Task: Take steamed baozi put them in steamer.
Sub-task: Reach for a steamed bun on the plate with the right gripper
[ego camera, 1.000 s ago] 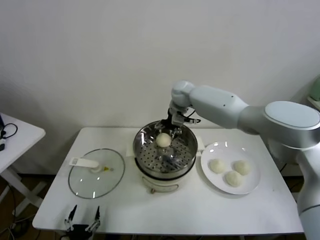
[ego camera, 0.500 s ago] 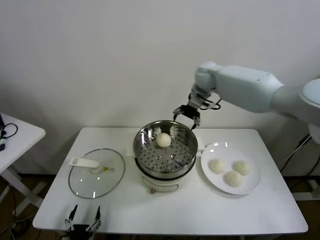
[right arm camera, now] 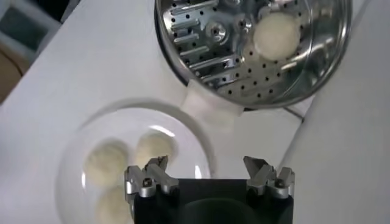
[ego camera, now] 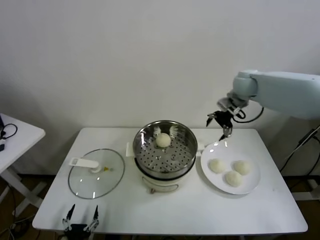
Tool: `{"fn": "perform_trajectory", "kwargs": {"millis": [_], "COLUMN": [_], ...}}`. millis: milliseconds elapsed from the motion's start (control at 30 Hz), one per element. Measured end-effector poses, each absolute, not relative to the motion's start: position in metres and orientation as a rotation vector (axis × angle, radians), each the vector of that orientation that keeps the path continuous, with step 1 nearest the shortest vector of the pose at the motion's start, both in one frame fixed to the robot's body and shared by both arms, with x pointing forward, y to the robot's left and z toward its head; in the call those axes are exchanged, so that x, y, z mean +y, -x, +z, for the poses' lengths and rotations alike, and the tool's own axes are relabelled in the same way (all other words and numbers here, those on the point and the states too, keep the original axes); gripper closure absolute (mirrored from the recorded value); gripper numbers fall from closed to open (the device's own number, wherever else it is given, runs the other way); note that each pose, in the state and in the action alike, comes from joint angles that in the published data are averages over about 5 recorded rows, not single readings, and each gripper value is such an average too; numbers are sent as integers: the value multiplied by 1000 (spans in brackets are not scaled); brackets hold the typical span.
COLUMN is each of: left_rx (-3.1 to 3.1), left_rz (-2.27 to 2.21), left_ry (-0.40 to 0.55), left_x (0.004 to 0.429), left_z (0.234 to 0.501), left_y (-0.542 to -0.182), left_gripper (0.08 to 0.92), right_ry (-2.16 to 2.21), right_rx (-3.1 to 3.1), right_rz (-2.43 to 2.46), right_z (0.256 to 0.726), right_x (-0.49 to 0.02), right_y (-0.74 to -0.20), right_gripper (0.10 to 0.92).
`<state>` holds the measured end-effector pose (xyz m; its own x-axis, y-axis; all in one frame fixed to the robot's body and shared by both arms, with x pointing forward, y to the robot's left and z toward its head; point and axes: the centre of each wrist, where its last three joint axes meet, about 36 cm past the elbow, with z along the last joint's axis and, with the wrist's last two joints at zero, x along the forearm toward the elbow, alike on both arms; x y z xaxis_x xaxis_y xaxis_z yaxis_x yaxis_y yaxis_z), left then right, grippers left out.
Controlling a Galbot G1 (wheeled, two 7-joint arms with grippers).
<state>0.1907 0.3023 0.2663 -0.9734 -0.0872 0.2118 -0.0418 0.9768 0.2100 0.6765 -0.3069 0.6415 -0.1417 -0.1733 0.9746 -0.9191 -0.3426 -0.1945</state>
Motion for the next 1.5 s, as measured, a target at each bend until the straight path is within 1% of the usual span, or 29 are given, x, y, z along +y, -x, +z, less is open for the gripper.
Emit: {"fn": "perform_trajectory", "kwargs": {"millis": [267, 733, 1067, 1500], "left_rx": [-2913, -2917, -2910, -2907], "left_rz": [-296, -289, -291, -291], "left_ry": [-99, -100, -105, -109], "left_x": [302, 303, 305, 306], "left_z": [268, 269, 266, 264], "left_y": [-193, -193, -191, -191], "left_gripper": [177, 177, 177, 177], "right_ry": [-1378, -1295, -1257, -1221], "right_rx": [-1322, -1324, -1324, -1332], "right_rz": [1394, 1301, 1310, 1331], "right_z": [594, 521, 489, 467], "right_x": [-324, -324, -321, -322], "right_y": [-656, -647, -651, -656], "right_gripper": [200, 200, 200, 200]}}
